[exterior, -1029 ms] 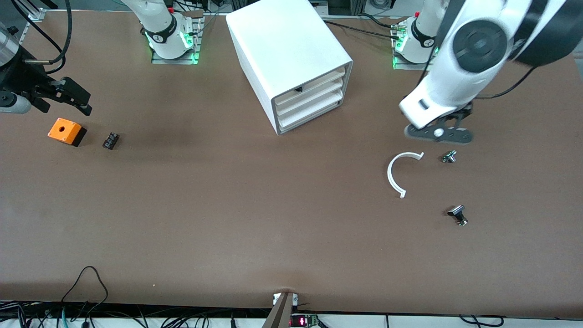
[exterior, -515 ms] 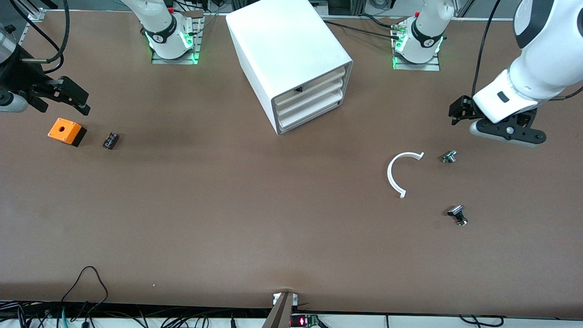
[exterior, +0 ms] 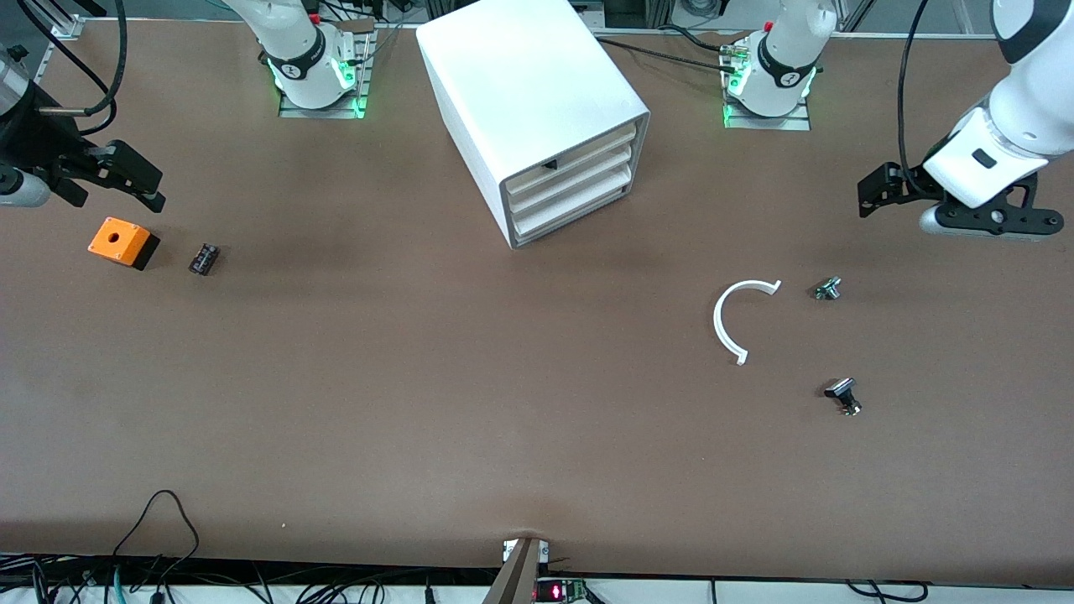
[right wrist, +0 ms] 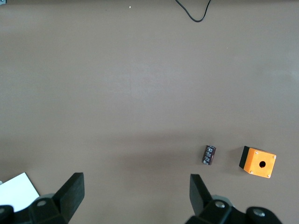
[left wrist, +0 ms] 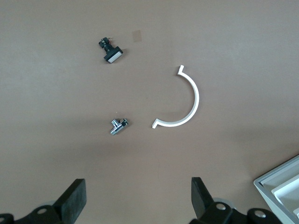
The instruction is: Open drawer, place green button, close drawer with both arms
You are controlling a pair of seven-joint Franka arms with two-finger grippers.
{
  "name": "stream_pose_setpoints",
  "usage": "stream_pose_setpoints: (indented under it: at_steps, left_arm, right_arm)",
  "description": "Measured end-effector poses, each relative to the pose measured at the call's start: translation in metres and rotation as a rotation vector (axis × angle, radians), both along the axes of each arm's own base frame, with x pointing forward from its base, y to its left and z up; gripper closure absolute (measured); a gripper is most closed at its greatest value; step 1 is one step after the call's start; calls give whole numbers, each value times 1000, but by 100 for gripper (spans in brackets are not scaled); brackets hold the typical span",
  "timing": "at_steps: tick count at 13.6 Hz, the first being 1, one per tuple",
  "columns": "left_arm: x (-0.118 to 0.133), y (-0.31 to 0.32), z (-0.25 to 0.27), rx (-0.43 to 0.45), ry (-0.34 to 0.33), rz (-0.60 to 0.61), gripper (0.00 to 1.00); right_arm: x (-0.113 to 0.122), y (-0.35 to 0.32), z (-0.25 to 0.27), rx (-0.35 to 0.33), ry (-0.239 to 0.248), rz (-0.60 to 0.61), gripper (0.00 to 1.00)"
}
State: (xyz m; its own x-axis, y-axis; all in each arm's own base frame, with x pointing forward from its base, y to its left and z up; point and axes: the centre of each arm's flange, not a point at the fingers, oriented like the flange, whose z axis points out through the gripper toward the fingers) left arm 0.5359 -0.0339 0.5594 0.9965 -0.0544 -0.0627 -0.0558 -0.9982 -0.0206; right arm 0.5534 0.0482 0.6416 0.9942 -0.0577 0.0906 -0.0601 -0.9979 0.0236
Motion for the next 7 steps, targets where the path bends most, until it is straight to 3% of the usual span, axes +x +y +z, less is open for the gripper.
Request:
stream_pose_setpoints:
  at_steps: [7]
  left_arm:
    - [0,1,-2,-19,0,12,1]
  right_arm:
    - [0,0,2,0,-3,0,0]
